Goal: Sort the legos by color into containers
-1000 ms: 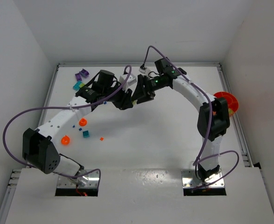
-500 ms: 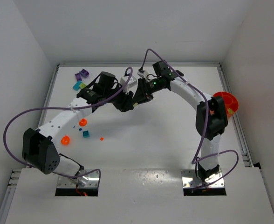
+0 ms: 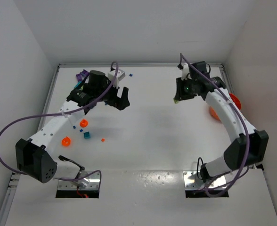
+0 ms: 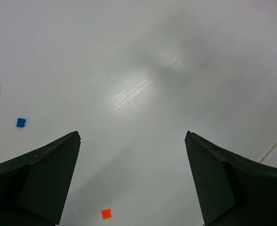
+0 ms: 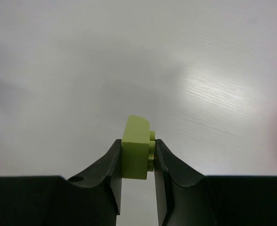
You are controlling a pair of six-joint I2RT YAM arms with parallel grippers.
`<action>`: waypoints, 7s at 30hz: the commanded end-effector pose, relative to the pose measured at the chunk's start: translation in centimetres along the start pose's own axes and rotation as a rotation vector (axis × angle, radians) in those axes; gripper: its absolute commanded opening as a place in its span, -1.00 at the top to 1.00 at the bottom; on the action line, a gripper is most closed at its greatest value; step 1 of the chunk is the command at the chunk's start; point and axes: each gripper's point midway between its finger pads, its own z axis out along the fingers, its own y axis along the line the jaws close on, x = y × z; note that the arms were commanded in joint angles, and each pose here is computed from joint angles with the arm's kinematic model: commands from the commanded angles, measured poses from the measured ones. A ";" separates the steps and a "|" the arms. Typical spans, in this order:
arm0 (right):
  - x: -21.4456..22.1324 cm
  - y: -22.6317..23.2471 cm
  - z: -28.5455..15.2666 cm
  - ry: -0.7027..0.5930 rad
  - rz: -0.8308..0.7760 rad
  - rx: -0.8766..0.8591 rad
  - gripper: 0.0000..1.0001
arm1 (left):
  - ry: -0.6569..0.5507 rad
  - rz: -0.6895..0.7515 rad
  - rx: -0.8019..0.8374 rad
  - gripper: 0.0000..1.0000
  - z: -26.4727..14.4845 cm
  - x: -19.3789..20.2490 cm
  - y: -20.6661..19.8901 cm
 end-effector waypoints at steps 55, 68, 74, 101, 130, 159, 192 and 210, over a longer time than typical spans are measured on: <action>9.2 -31.9 -12.1 -0.084 0.585 1.266 1.00 | 0.110 0.016 -0.069 -0.99 -0.4 -2.0 3.2; 9.6 -33.0 -9.7 -0.030 0.611 1.185 0.20 | 0.119 0.013 -0.069 -0.99 -0.1 -1.8 3.3; 9.2 -32.9 -9.9 -0.040 0.612 1.153 -0.40 | 0.127 0.010 -0.068 -0.99 0.2 -1.6 3.4; 1.6 -19.1 -11.4 -0.295 0.284 0.454 -0.52 | 0.147 -0.275 -0.701 -0.79 -4.7 -1.4 28.1; 3.3 -19.5 -9.5 -0.208 0.330 0.427 -0.52 | 0.131 -0.853 -0.971 -0.92 5.4 6.2 35.0; 3.4 -20.7 -7.6 -0.153 0.342 0.417 -0.52 | 0.182 -0.880 -1.180 -0.82 7.2 10.8 39.6; 3.6 -15.3 -6.9 -0.156 0.298 0.152 -0.52 | 0.180 -1.015 -0.857 0.88 5.2 10.1 33.9; -5.4 3.8 -11.5 -0.603 0.279 -0.381 -0.25 | -0.204 -1.016 -0.302 1.00 -3.9 -4.5 13.5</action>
